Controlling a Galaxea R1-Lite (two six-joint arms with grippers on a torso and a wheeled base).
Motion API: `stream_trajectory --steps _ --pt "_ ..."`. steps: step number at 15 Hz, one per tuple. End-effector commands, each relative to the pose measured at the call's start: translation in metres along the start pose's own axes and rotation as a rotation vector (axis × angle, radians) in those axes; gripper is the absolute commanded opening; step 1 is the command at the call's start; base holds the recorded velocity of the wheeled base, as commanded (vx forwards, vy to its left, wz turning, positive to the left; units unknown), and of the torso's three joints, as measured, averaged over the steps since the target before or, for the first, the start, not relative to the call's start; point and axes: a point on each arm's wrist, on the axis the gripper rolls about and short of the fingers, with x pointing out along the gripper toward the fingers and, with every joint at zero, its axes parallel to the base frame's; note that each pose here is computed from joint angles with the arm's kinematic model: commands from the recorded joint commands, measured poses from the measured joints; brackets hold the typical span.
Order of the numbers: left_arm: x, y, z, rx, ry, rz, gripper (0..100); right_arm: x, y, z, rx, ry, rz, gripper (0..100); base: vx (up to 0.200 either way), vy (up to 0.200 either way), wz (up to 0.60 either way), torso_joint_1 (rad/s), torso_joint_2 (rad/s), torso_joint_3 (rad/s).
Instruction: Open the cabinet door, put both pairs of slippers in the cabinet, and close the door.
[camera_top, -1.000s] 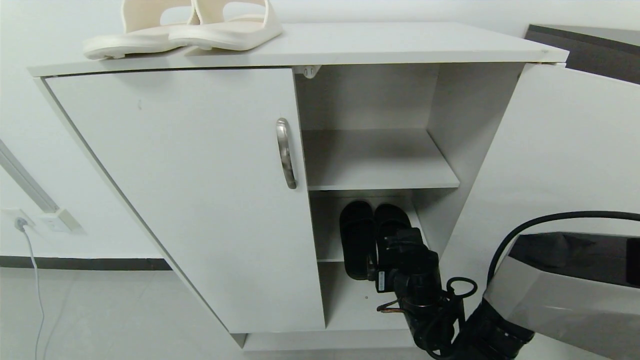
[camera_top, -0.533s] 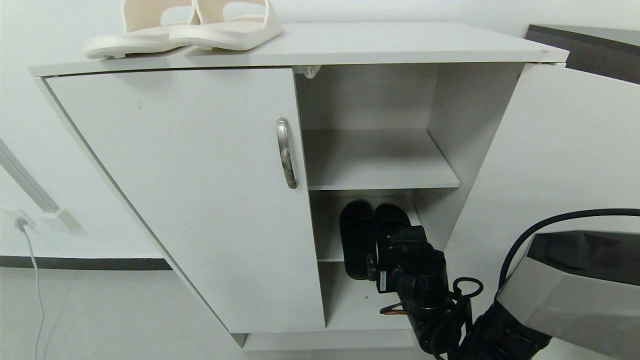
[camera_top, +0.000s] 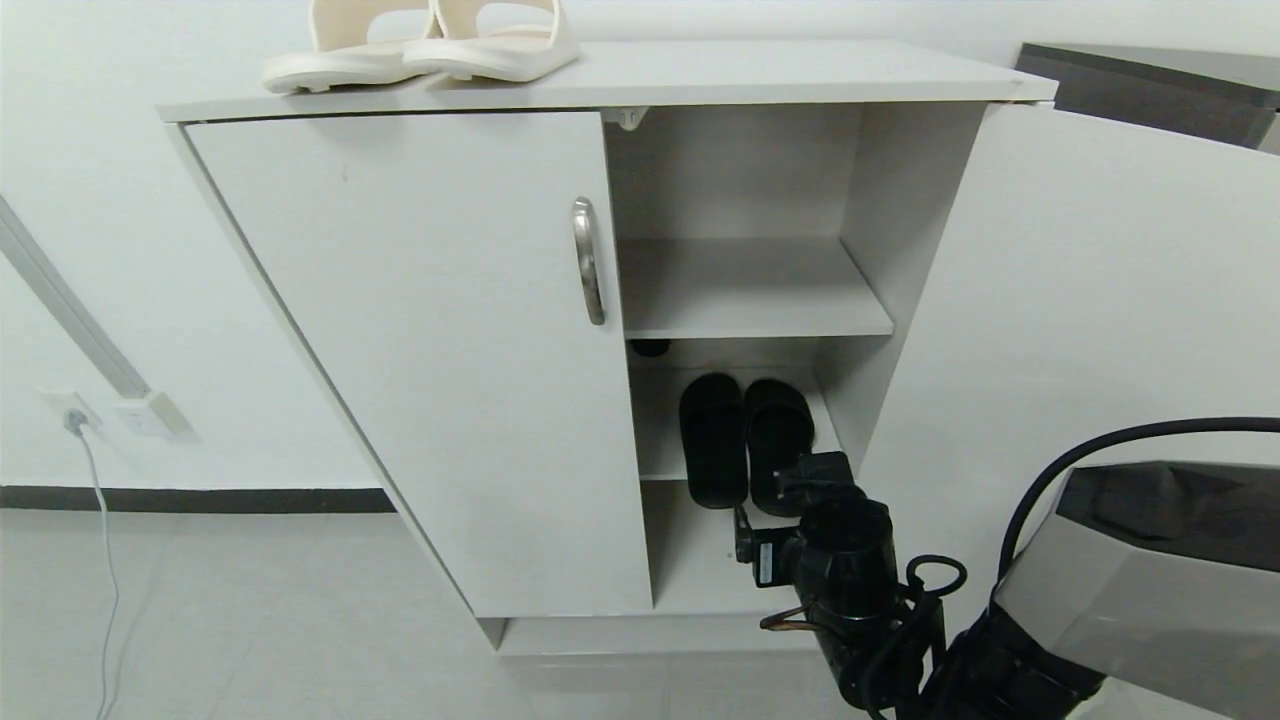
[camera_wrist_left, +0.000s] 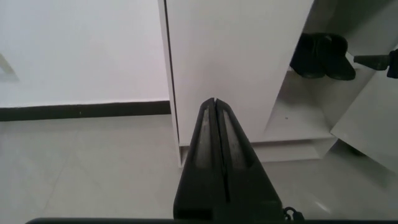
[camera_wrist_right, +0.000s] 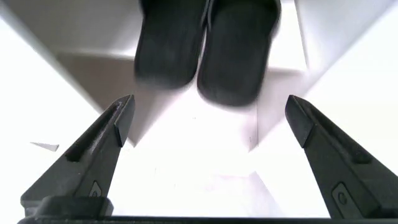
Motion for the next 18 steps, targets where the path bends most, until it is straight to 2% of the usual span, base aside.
stream_trajectory --steps 1,12,18 --pt "0.0001 0.0000 0.0001 0.001 0.000 0.000 0 -0.0002 0.0005 -0.0005 -0.001 0.001 0.001 100 0.000 0.000 0.00 0.000 0.00 0.000" --pt "0.0001 0.0000 0.0000 0.003 0.002 -0.001 0 -0.0017 0.0000 -0.0005 0.005 -0.005 0.004 100 0.000 0.000 0.00 0.000 0.00 0.000" --pt "0.0001 0.0000 0.0000 0.003 0.002 -0.001 0 -0.0017 0.0000 -0.0004 0.006 -0.006 0.004 100 0.000 0.000 0.00 0.003 0.00 0.148"
